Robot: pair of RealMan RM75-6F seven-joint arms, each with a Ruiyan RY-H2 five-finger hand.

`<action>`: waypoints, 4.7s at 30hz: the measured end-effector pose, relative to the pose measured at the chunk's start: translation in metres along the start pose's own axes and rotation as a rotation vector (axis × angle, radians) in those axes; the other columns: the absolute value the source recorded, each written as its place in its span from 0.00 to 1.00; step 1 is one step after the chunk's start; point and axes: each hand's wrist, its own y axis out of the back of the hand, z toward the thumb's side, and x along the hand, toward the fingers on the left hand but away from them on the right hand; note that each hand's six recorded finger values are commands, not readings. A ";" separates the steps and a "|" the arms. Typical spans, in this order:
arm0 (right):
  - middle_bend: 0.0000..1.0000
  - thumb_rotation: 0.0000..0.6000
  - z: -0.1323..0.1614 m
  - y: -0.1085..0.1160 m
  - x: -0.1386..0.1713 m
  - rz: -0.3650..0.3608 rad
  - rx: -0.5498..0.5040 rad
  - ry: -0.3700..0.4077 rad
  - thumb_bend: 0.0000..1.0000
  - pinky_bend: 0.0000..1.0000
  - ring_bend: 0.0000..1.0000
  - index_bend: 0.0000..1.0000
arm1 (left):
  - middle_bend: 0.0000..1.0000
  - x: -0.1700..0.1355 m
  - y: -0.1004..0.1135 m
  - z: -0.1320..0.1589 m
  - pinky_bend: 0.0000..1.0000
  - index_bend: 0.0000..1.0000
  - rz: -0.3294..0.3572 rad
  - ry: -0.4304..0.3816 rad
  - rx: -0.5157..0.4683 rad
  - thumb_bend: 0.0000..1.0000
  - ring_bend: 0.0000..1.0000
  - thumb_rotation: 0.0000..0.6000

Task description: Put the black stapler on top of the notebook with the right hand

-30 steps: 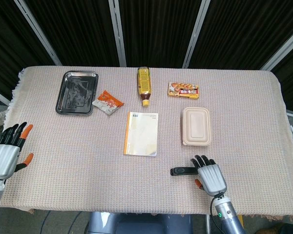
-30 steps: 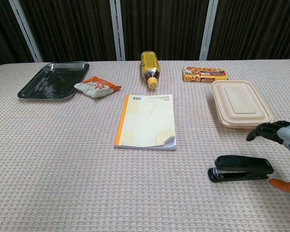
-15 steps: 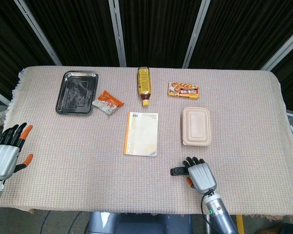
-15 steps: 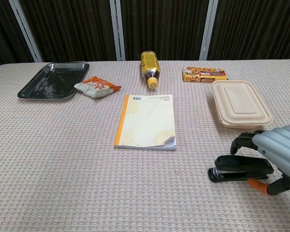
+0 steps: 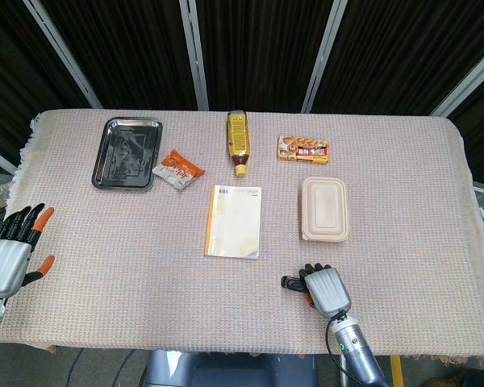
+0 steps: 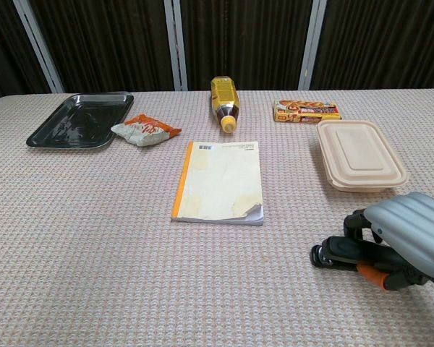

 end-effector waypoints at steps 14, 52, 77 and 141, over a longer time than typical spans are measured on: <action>0.51 1.00 0.013 0.017 -0.003 -0.076 0.049 0.023 0.43 0.72 0.56 0.68 | 0.00 0.001 -0.002 -0.001 0.11 0.00 -0.008 0.003 0.002 0.32 0.00 1.00; 0.51 1.00 0.114 0.089 -0.099 -0.084 0.102 0.183 0.43 0.72 0.56 0.67 | 0.00 0.017 -0.023 -0.013 0.11 0.00 -0.092 0.083 0.027 0.32 0.00 1.00; 0.51 1.00 0.140 0.089 -0.169 -0.019 0.099 0.212 0.43 0.72 0.56 0.67 | 0.00 0.036 -0.037 -0.029 0.11 0.00 -0.155 0.153 0.021 0.33 0.00 1.00; 0.06 1.00 0.135 0.078 -0.176 0.032 0.114 0.188 0.30 0.49 0.22 0.01 | 0.00 0.033 -0.036 -0.030 0.11 0.00 -0.152 0.152 0.018 0.33 0.00 1.00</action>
